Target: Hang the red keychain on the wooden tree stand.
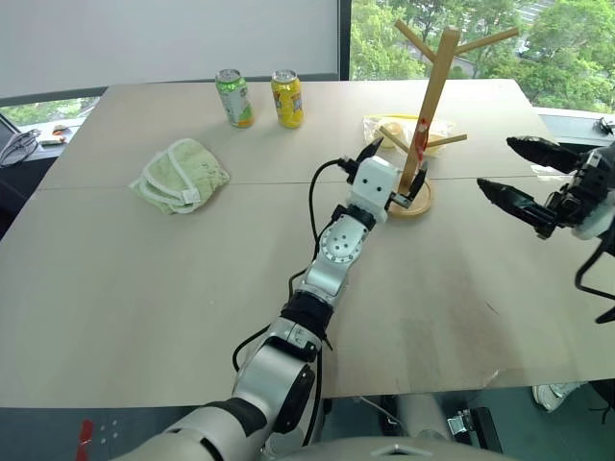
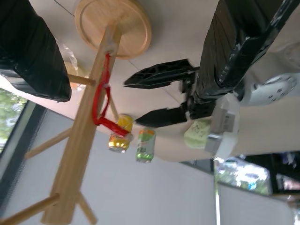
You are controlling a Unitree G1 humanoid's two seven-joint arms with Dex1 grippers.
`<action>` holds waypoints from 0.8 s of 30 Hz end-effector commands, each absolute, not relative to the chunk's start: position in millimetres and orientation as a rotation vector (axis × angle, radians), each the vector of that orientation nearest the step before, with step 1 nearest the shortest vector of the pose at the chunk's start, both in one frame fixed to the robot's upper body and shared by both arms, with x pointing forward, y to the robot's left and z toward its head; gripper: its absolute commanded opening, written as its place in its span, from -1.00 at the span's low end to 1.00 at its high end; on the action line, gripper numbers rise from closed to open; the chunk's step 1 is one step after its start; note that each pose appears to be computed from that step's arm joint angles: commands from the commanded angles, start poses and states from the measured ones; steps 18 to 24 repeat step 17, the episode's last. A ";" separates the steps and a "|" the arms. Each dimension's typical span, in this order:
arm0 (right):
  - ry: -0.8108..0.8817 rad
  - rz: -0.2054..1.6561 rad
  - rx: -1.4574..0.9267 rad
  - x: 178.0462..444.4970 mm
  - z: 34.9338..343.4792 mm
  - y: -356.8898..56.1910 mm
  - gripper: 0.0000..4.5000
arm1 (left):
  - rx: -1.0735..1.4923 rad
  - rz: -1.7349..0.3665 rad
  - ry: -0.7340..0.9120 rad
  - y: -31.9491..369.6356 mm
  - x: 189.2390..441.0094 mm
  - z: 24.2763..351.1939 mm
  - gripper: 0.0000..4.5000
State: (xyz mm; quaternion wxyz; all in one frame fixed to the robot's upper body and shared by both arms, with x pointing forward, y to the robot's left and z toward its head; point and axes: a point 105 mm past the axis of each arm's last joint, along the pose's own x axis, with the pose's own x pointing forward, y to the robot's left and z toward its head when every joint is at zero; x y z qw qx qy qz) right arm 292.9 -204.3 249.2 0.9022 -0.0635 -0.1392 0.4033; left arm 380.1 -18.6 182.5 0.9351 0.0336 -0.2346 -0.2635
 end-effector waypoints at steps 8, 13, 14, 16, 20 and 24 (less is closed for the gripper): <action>-0.350 0.304 0.031 344.3 180.0 -233.3 1.00 | -0.026 -0.109 -0.397 120.9 370.6 176.5 0.97; -0.304 0.181 0.013 361.6 152.1 -235.2 1.00 | -0.042 0.082 -0.366 175.2 354.6 171.5 0.97; -0.296 0.157 0.001 365.0 148.9 -235.8 1.00 | -0.049 0.117 -0.359 184.4 351.3 169.9 0.97; -0.281 0.107 -0.018 371.4 143.5 -238.4 1.00 | -0.070 0.157 -0.342 197.9 344.8 165.6 0.97; -0.258 0.082 -0.037 375.7 138.9 -239.5 1.00 | -0.077 0.171 -0.333 204.3 340.5 162.4 0.97; -0.258 0.082 -0.037 375.7 138.9 -239.5 1.00 | -0.077 0.171 -0.333 204.3 340.5 162.4 0.97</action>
